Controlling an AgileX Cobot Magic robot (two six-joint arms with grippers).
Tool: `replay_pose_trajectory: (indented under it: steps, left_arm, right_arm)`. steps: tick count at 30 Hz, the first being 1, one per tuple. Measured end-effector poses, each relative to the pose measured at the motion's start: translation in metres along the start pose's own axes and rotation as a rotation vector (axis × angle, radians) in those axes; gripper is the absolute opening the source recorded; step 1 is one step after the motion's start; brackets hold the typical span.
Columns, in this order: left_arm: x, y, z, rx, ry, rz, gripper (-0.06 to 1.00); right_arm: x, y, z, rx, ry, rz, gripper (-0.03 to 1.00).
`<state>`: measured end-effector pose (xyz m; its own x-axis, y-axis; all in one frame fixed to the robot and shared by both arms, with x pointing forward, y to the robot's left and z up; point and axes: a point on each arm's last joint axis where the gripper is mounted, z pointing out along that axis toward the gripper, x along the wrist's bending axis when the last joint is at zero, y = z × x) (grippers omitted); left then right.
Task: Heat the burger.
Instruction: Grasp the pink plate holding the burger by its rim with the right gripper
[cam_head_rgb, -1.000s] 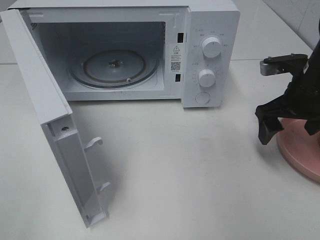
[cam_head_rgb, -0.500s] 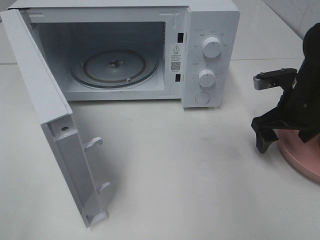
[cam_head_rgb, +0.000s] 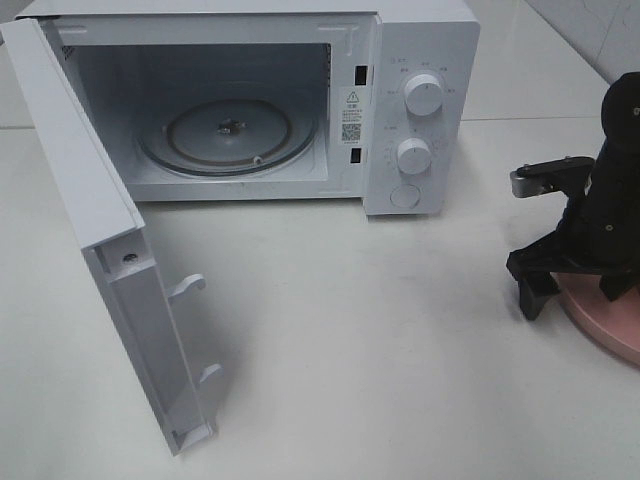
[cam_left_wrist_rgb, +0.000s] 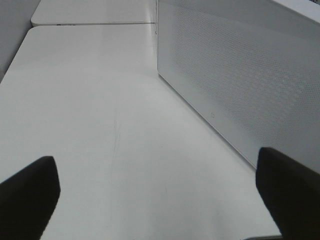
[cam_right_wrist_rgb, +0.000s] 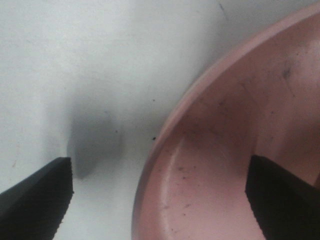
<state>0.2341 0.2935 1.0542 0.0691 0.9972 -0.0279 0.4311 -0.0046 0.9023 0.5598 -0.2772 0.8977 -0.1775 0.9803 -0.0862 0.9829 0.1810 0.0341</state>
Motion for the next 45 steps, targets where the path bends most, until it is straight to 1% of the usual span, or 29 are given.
replay_pose_trajectory:
  steps: [3,5,6,7,8,9,10,11,12,13,14,15,16,30,31,32,33,34,35,37,38,39,43,45]
  left_arm:
    - [0.0,0.0,0.0,0.0,0.0,0.0,0.99]
    - [0.0,0.0,0.0,0.0,0.0,0.0,0.99]
    - [0.0,0.0,0.0,0.0,0.0,0.0,0.99]
    - [0.0,0.0,0.0,0.0,0.0,0.0,0.99]
    - [0.0,0.0,0.0,0.0,0.0,0.0,0.99]
    - [0.0,0.0,0.0,0.0,0.0,0.0,0.99]
    - [0.0,0.0,0.0,0.0,0.0,0.0,0.99]
    - [0.0,0.0,0.0,0.0,0.0,0.0,0.99]
    - [0.0,0.0,0.0,0.0,0.0,0.0,0.99]
    - [0.0,0.0,0.0,0.0,0.0,0.0,0.99]
    - [0.0,0.0,0.0,0.0,0.0,0.0,0.99]
    - [0.0,0.0,0.0,0.0,0.0,0.0,0.99]
    - [0.0,0.0,0.0,0.0,0.0,0.0,0.99]
    - [0.0,0.0,0.0,0.0,0.0,0.0,0.99]
    - [0.0,0.0,0.0,0.0,0.0,0.0,0.99]
    - [0.0,0.0,0.0,0.0,0.0,0.0,0.99]
    - [0.0,0.0,0.0,0.0,0.0,0.0,0.99]
    - [0.0,0.0,0.0,0.0,0.0,0.0,0.99]
    - [0.0,0.0,0.0,0.0,0.0,0.0,0.99]
    - [0.0,0.0,0.0,0.0,0.0,0.0,0.99]
    - [0.0,0.0,0.0,0.0,0.0,0.0,0.99]
    - [0.0,0.0,0.0,0.0,0.0,0.0,0.99]
    - [0.0,0.0,0.0,0.0,0.0,0.0,0.99]
    - [0.0,0.0,0.0,0.0,0.0,0.0,0.99]
  right_arm:
    - [0.0,0.0,0.0,0.0,-0.001,-0.001,0.9]
    - [0.0,0.0,0.001,0.002,0.0,-0.001,0.8]
    - [0.0,0.0,0.001,0.002,0.0,-0.001,0.8]
    - [0.0,0.0,0.001,0.001,0.0,-0.001,0.77]
    - [0.0,0.0,0.004,0.006,0.001,0.004,0.69]
    - [0.0,0.0,0.004,0.006,0.001,0.004,0.69]
    - [0.0,0.0,0.007,0.014,-0.003,0.01,0.58]
    - [0.0,0.0,0.007,0.014,-0.003,0.01,0.58]
    - [0.0,0.0,0.007,0.011,-0.004,0.011,0.51]
    - [-0.001,0.0,0.007,0.009,-0.007,0.016,0.37]
    - [-0.001,0.0,0.007,0.009,-0.007,0.016,0.37]
    - [-0.001,0.0,0.007,0.009,-0.005,0.021,0.32]
    - [0.0,0.0,0.007,0.011,-0.005,0.025,0.22]
    - [0.0,-0.001,0.006,0.021,-0.005,0.047,0.22]
    - [0.001,-0.001,0.004,0.02,-0.007,0.054,0.21]
    - [0.003,-0.002,0.003,0.025,-0.008,0.057,0.17]
    - [0.003,-0.002,0.003,0.025,-0.008,0.057,0.17]
    - [0.005,-0.003,-0.001,0.026,-0.025,0.053,0.15]
    - [0.005,-0.003,-0.001,0.026,-0.025,0.053,0.15]
    - [0.009,-0.003,-0.008,0.013,-0.061,0.047,0.1]
    - [0.009,-0.003,-0.008,0.013,-0.061,0.047,0.1]
    - [0.011,-0.004,-0.013,0.013,-0.087,0.041,0.09]
    - [0.015,-0.006,-0.016,0.022,-0.118,0.039,0.07]
    - [0.018,-0.007,-0.019,0.031,-0.16,0.034,0.06]
